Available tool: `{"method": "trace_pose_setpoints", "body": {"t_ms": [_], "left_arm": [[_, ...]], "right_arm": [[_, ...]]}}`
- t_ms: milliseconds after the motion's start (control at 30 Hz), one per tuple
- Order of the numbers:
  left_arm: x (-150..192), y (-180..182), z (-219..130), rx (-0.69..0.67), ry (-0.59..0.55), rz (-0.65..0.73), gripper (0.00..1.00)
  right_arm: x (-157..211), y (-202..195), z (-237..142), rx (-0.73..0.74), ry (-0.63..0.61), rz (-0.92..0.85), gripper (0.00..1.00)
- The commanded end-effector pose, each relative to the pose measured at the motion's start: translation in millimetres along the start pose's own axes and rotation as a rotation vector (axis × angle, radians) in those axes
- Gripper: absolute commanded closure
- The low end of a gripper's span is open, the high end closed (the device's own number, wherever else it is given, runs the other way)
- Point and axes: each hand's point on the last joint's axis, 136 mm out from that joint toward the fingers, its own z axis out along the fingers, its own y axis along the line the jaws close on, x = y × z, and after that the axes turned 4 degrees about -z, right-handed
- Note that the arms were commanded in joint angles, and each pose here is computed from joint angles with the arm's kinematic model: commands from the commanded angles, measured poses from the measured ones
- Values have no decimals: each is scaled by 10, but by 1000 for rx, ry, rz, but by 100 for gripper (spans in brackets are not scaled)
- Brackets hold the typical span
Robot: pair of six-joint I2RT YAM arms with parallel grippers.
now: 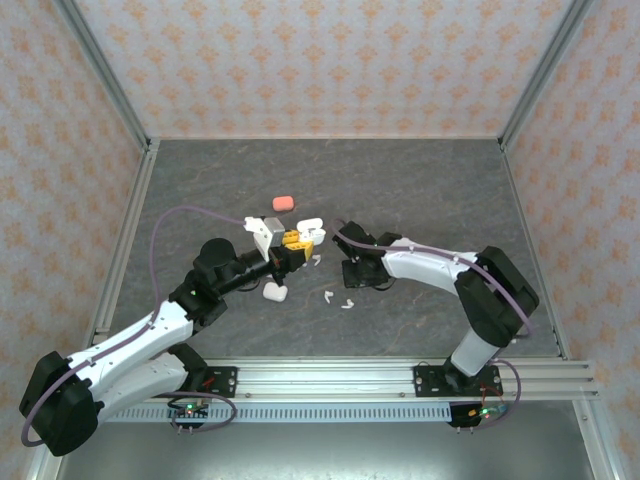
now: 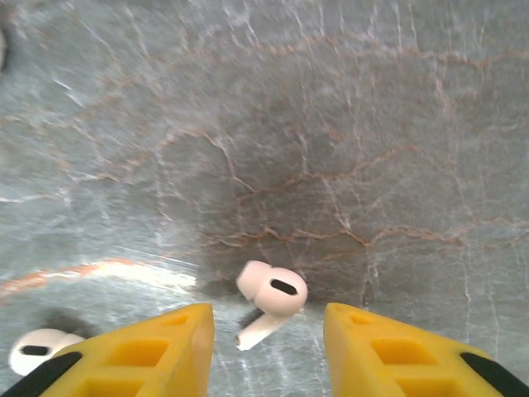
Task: Insert wireless bluetooth earbuds into charging case
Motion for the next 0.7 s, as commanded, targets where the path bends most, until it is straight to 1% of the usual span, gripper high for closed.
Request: {"method": "trace_pose_setpoints", "body": {"t_ms": [0, 200, 433, 667], "left_arm": [[-85, -44, -32, 3, -23, 27, 100], [-94, -45, -57, -2, -25, 32, 100], [-88, -41, -66, -6, -25, 34, 100], [-81, -32, -56, -8, -22, 32, 100]], "right_arm": [[-111, 26, -86, 10, -31, -7, 59], [-110, 24, 35, 29, -14, 17, 59], [-74, -55, 80, 72, -2, 14, 59], [18, -1, 183, 45, 48, 17, 59]]}}
